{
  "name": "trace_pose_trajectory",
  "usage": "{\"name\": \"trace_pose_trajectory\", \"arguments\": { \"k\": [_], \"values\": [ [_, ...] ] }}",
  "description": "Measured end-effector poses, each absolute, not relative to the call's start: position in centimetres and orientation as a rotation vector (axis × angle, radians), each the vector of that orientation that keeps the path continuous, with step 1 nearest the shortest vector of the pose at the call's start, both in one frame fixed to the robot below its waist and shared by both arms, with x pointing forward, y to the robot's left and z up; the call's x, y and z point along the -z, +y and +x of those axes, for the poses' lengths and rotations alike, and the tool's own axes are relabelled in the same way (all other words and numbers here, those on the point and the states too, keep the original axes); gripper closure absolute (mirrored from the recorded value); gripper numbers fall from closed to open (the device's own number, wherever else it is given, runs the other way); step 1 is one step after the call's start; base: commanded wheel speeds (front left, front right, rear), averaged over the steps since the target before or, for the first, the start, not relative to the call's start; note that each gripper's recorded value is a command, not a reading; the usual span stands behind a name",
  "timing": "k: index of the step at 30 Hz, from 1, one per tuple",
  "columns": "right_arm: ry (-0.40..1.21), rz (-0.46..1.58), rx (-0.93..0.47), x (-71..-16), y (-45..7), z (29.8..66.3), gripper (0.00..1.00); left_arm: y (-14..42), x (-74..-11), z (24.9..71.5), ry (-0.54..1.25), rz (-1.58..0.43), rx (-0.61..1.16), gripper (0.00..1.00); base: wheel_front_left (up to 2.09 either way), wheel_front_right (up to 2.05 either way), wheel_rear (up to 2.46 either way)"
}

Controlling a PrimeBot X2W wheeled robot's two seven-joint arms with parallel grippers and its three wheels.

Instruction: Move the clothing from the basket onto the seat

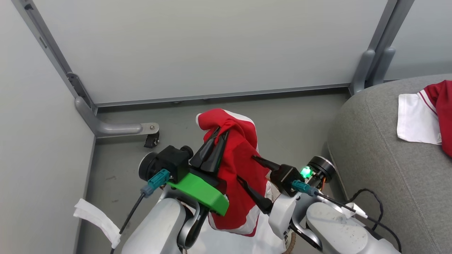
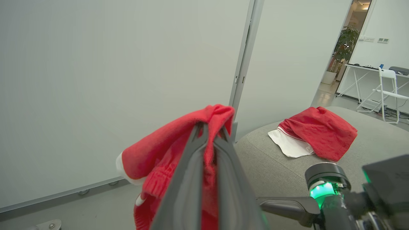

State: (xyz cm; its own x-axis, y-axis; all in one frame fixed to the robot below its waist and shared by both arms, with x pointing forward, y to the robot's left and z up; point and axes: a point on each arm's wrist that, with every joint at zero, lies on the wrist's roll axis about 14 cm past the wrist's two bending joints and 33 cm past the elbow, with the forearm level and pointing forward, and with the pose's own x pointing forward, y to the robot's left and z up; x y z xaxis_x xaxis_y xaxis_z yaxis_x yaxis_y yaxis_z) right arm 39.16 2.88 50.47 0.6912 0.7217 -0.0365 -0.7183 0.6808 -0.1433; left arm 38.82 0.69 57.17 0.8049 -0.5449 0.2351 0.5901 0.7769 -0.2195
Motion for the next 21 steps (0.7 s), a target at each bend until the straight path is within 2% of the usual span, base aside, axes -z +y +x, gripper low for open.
{"name": "trace_pose_trajectory", "arguments": {
  "k": [21],
  "values": [
    [0.039, -0.141, -0.862, -48.7, 5.3, 39.4, 0.00, -1.2, -58.7, 37.2, -0.195, -0.295, 0.709, 1.00, 0.00, 0.00, 0.00]
  ]
}}
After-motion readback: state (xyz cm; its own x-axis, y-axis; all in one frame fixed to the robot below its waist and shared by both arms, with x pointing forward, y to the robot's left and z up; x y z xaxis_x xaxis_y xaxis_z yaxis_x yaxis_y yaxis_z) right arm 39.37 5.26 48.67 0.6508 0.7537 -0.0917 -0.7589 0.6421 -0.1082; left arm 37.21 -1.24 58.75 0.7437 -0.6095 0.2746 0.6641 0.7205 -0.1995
